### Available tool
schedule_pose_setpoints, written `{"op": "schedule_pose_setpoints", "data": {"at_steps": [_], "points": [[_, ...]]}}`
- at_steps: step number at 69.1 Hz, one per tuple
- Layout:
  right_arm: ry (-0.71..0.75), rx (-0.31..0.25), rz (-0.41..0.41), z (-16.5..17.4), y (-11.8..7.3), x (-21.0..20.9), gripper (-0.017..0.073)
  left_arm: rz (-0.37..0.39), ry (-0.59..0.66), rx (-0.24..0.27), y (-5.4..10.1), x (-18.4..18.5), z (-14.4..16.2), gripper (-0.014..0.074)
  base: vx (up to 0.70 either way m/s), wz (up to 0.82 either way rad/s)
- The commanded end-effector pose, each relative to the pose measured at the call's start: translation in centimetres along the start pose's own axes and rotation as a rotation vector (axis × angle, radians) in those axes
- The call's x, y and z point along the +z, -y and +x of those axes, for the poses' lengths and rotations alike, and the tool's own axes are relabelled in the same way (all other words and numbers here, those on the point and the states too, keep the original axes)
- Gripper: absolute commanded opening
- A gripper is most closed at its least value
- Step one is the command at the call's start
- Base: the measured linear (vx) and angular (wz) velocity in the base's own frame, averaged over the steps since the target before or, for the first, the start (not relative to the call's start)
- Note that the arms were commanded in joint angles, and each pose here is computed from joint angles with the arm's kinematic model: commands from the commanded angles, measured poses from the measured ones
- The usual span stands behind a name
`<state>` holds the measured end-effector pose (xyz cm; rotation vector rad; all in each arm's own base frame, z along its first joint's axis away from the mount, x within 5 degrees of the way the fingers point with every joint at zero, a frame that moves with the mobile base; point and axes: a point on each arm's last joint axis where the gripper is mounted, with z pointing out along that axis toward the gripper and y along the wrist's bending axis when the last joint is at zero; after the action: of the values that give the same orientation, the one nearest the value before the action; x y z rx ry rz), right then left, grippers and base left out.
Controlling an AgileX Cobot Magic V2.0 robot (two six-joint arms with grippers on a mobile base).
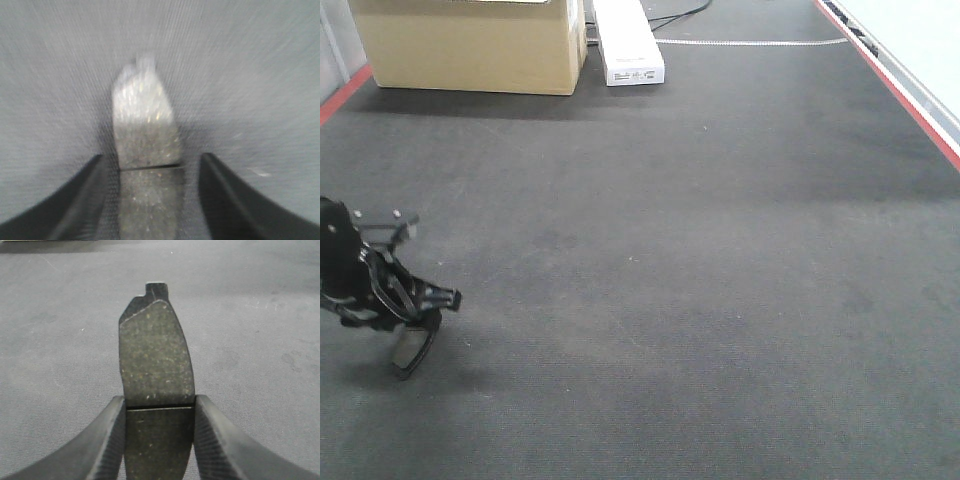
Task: Move and align brake pads A on conveyor
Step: 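Lower the left gripper's brake pad onto the belt and open it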
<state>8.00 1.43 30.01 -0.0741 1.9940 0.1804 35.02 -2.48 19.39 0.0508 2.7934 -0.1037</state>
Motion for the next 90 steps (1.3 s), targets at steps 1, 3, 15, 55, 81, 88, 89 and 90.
{"op": "schedule_pose_setpoints", "data": {"at_steps": [1,3,15,55,81,88,89,90], "points": [[0.116,-0.01,-0.007,-1.7,-0.1,-0.4,-0.0007,0.009,0.156,0.005,0.5,-5.0,-0.8,0.0423,0.0,0.0],[0.116,-0.01,-0.007,-1.7,-0.1,-0.4,-0.0007,0.01,0.172,0.006,0.5,-5.6,-0.7,0.0421,0.0,0.0],[0.116,-0.01,-0.007,-1.7,-0.1,-0.4,-0.0007,0.011,0.296,0.014,0.7,-10.2,2.3,0.04,0.0,0.0],[0.116,-0.01,-0.007,-1.7,-0.1,-0.4,-0.0007,0.008,0.749,0.064,0.5,-17.1,18.2,0.0397,0.0,0.0],[0.116,-0.01,-0.007,-1.7,-0.1,-0.4,-0.0007,0.017,0.886,0.065,0.5,-18.4,21.2,0.0397,0.0,0.0],[0.116,-0.01,-0.007,-1.7,-0.1,-0.4,-0.0007,0.017,0.889,0.065,0.5,-18.5,21.2,0.0397,0.0,0.0],[0.116,-0.01,-0.007,-1.7,-0.1,-0.4,-0.0007,0.017,0.889,0.065,0.5,-18.5,21.2,0.0397,0.0,0.0],[0.116,-0.01,-0.007,-1.7,-0.1,-0.4,-0.0007,0.017,0.889,0.065,0.5,-18.5,21.2,0.0397,0.0,0.0]]}}
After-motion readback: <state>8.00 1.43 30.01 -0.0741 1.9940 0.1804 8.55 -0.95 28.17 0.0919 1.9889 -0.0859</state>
